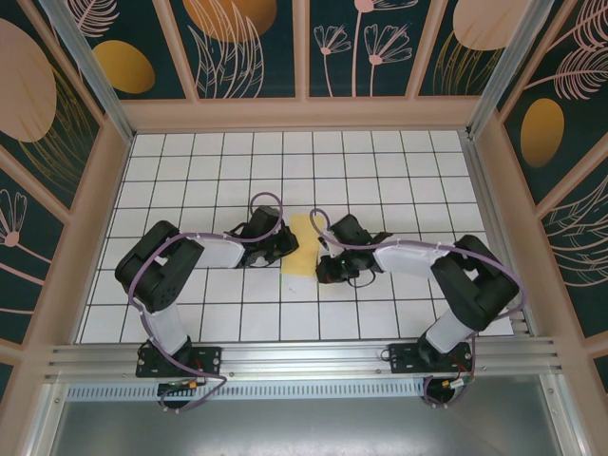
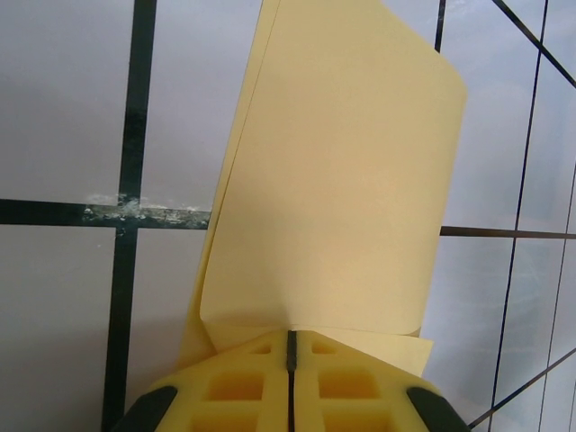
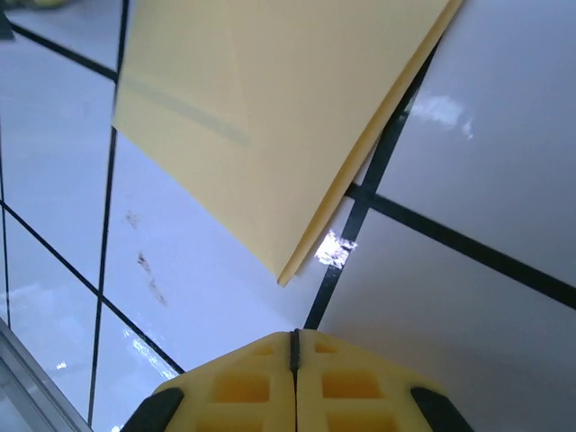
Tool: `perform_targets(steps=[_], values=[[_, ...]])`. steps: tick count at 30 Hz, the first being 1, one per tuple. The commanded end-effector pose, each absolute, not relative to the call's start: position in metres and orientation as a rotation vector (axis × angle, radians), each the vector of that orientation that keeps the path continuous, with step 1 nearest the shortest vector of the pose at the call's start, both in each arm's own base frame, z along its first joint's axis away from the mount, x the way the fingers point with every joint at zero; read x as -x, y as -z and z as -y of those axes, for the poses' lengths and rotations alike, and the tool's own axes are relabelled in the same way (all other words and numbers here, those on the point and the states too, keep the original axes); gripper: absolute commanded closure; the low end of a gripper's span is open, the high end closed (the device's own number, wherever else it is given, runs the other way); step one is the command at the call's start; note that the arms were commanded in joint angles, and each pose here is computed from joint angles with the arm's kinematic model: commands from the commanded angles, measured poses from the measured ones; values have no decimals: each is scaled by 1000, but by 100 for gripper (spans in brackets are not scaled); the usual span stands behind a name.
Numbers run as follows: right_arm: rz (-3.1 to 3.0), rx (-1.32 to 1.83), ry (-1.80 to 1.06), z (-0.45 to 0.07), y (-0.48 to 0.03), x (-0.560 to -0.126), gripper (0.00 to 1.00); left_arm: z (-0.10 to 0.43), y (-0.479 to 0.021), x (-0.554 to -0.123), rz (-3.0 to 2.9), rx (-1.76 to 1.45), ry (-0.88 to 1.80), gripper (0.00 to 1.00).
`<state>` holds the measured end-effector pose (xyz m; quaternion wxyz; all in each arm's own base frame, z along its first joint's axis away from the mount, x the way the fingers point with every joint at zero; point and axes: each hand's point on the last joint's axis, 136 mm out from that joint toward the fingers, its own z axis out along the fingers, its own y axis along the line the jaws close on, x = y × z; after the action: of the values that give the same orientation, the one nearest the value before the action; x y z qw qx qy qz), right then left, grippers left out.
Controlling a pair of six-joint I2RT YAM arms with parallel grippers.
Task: Fold a paper plane with a square sheet of paper (pick it up from the middle)
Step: Fold the triangle a second time at the center of the table.
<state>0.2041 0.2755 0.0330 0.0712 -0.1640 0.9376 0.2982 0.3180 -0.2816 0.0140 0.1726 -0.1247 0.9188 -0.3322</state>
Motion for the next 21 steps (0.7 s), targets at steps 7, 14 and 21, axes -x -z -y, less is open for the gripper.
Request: perform_targets(steps=[7, 14, 21], values=[[-2581, 223, -890, -284, -96, -294, 81, 290, -84, -332, -2469, 292, 1024, 65], [-2623, 233, -871, -298, -78, -311, 69, 268, -88, -327, -2456, 341, 979, 56], [-2629, 344, -987, -309, -70, -297, 56, 259, -70, -318, -2482, 358, 993, 54]])
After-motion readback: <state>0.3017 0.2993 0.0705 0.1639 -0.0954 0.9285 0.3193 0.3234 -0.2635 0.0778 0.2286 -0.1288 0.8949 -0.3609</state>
